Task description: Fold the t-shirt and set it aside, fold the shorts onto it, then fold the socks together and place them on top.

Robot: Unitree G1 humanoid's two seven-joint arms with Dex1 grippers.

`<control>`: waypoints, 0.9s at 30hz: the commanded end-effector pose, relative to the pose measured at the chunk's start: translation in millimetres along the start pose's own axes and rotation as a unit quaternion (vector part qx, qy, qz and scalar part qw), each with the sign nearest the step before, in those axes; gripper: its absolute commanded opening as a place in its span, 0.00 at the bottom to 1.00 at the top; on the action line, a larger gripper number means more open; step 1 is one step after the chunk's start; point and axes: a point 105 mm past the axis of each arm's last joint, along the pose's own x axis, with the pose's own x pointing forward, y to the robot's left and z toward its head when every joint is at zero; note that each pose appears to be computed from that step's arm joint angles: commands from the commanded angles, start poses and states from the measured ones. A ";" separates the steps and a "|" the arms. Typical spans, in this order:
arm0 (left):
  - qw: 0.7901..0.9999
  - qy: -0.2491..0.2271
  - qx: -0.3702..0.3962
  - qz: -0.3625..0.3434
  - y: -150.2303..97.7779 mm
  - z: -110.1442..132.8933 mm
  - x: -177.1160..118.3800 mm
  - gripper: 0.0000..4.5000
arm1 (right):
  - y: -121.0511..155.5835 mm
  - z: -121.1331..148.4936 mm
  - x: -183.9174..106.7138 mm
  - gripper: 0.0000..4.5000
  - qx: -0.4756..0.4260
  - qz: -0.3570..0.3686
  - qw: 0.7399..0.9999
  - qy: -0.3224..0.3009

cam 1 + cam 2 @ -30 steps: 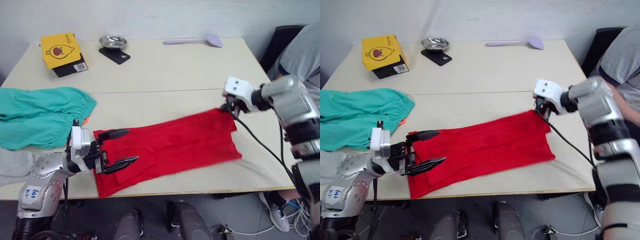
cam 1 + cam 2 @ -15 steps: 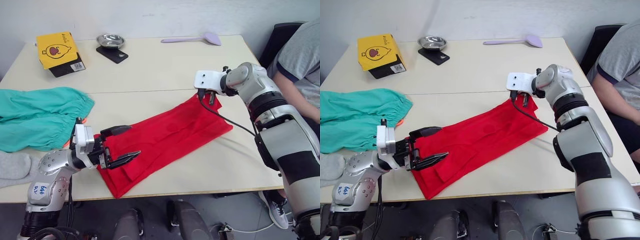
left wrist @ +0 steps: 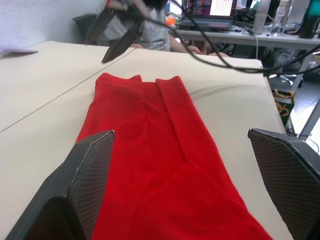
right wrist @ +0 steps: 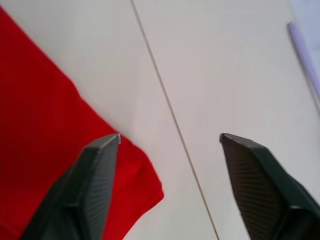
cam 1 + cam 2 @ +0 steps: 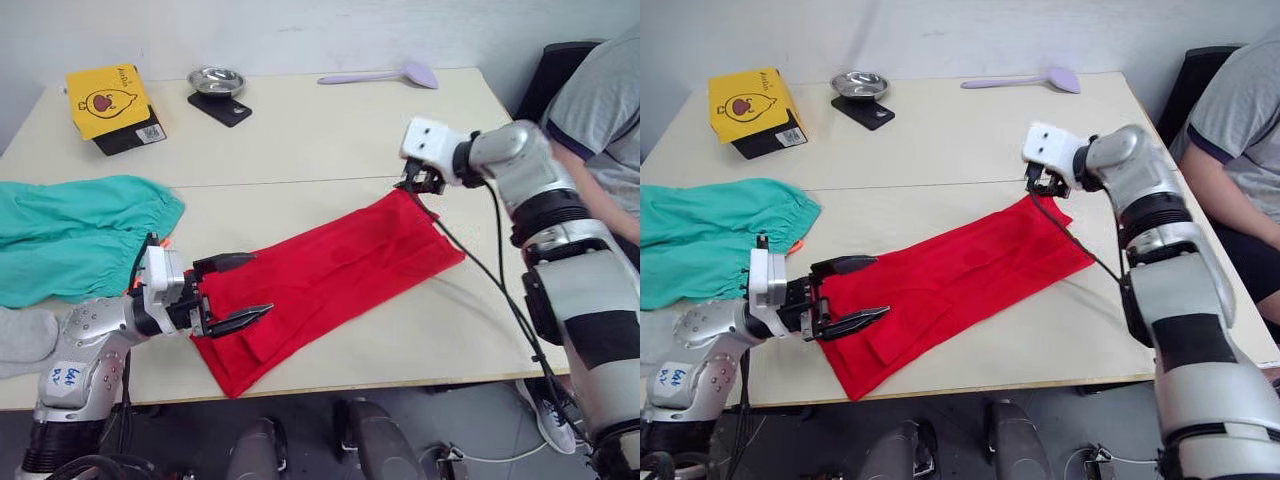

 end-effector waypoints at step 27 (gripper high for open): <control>0.961 0.262 -0.072 0.050 122.6 -53.1 2.0 1.00 | 151.3 -109.6 -95.9 0.99 0.650 -0.097 0.752 0.051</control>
